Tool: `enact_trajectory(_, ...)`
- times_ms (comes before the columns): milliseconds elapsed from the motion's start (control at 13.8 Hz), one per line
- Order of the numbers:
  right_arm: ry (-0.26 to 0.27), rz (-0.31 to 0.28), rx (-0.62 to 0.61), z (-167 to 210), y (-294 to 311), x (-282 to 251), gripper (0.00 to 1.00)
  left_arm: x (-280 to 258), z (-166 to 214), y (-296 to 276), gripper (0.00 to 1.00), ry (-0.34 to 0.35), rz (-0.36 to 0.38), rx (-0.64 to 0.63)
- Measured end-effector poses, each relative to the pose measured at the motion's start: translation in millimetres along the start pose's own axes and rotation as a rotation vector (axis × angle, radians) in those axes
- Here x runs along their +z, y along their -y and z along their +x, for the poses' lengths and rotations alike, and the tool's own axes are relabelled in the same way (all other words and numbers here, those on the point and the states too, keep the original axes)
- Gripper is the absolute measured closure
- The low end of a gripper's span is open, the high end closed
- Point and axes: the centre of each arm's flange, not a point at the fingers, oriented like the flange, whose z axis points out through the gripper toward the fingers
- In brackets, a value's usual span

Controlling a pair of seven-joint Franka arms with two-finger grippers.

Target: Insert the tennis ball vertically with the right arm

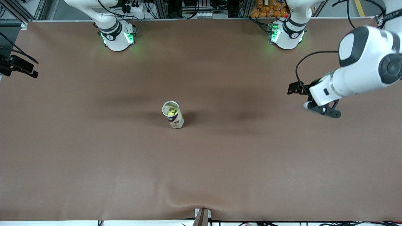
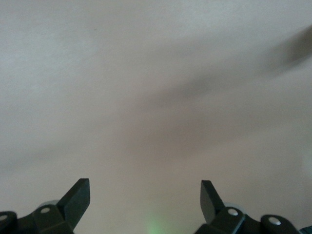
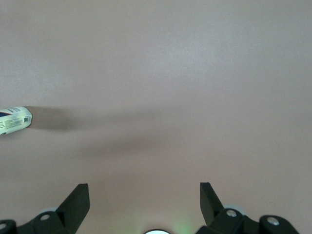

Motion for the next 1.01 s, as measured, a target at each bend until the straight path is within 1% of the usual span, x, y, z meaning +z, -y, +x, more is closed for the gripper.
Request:
enact_trajectory(145,0.0,0.0,0.0,0.0,0.0,-0.1,0.0,-20.2,-17.1,-11.3,0.0,-0.004,0.045,-0.033)
enact_trajectory(362,0.0,0.0,0.0,0.0,0.0,0.0,0.0,-41.2,-39.8,-25.8,0.0,-0.001,0.084,-0.051)
enact_trajectory(506,0.0,0.0,0.0,0.0,0.0,0.0,0.0,-52.8,-50.3,-32.7,0.0,-0.017,0.106,-0.052)
enact_trajectory(868,0.0,0.0,0.0,0.0,0.0,0.0,0.0,-62.3,-53.6,-31.3,0.0,-0.039,0.112,-0.06)
enact_trajectory(1012,0.0,0.0,0.0,0.0,0.1,0.0,0.0,-77.1,-52.0,-17.1,0.0,-0.07,0.105,-0.071)
